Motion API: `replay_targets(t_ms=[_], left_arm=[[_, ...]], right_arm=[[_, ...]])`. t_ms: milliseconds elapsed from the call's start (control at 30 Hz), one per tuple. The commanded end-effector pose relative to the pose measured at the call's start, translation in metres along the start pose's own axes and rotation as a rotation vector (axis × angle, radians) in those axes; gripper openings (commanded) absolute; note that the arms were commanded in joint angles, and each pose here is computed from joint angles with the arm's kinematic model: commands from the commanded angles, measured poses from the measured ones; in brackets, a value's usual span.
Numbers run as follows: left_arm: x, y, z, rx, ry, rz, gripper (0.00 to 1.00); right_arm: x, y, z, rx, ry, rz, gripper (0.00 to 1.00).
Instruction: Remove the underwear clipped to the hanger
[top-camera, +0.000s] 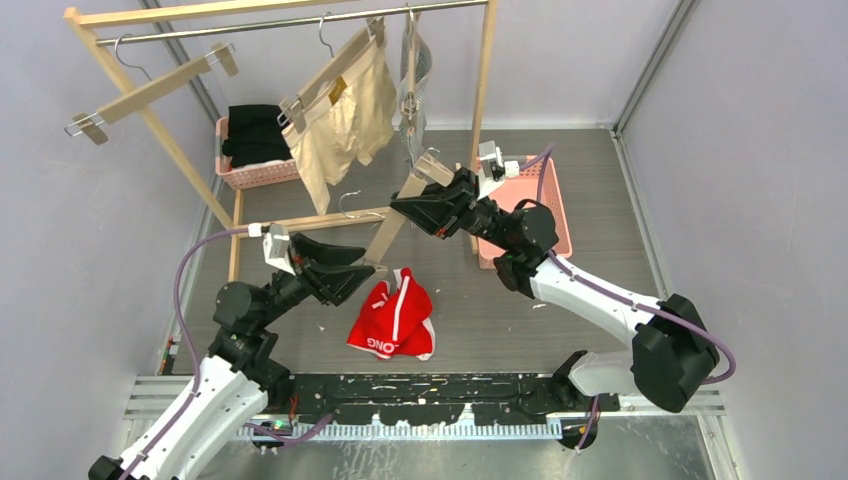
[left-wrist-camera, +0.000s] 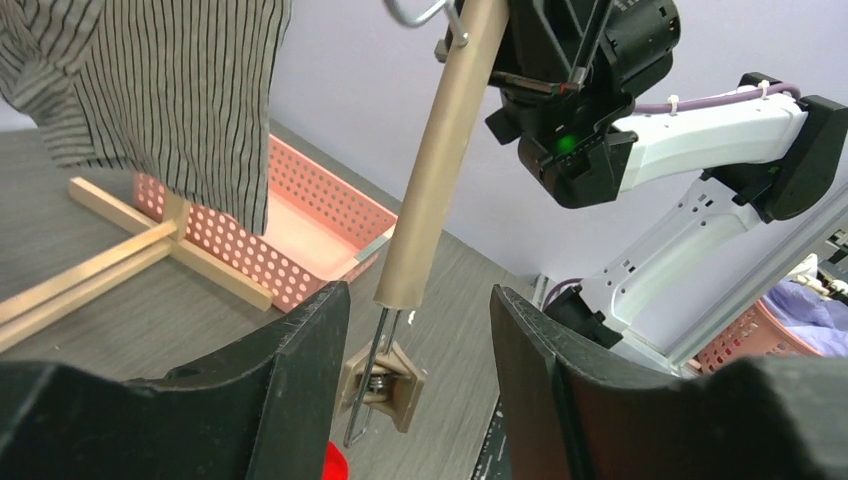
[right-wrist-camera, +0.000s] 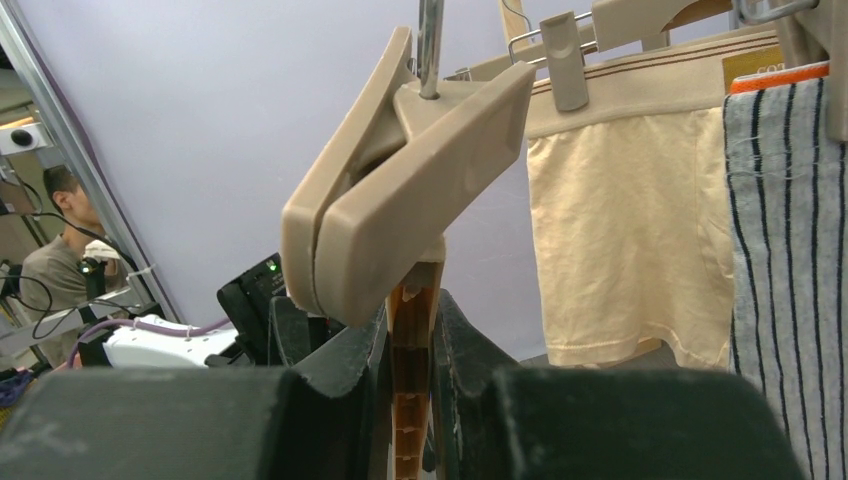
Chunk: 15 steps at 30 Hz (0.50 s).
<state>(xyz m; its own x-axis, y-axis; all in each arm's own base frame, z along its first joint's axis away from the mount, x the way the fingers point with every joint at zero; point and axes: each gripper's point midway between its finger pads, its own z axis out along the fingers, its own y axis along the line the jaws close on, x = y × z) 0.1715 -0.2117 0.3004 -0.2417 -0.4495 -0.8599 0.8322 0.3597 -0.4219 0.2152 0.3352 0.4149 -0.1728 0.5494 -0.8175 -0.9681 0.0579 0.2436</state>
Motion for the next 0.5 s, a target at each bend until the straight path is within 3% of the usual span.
replay_targets(t_ms=[0,267,400,467], left_arm=[[-0.034,-0.022,0.006,0.070,-0.083,0.090,0.56],[-0.031,-0.020,0.018,0.100,-0.055,0.074,0.53],[-0.031,-0.020,0.022,0.116,-0.054,0.067,0.46],[-0.032,-0.020,0.024,0.123,-0.054,0.069,0.35]], right_arm=[[-0.026,0.022,0.003,-0.062,-0.066,-0.048,0.01],[-0.027,0.027,0.004,-0.075,-0.070,-0.040,0.01],[-0.025,0.029,0.006,-0.083,-0.066,-0.034,0.01],[-0.023,0.029,0.007,-0.085,-0.063,-0.030,0.01]])
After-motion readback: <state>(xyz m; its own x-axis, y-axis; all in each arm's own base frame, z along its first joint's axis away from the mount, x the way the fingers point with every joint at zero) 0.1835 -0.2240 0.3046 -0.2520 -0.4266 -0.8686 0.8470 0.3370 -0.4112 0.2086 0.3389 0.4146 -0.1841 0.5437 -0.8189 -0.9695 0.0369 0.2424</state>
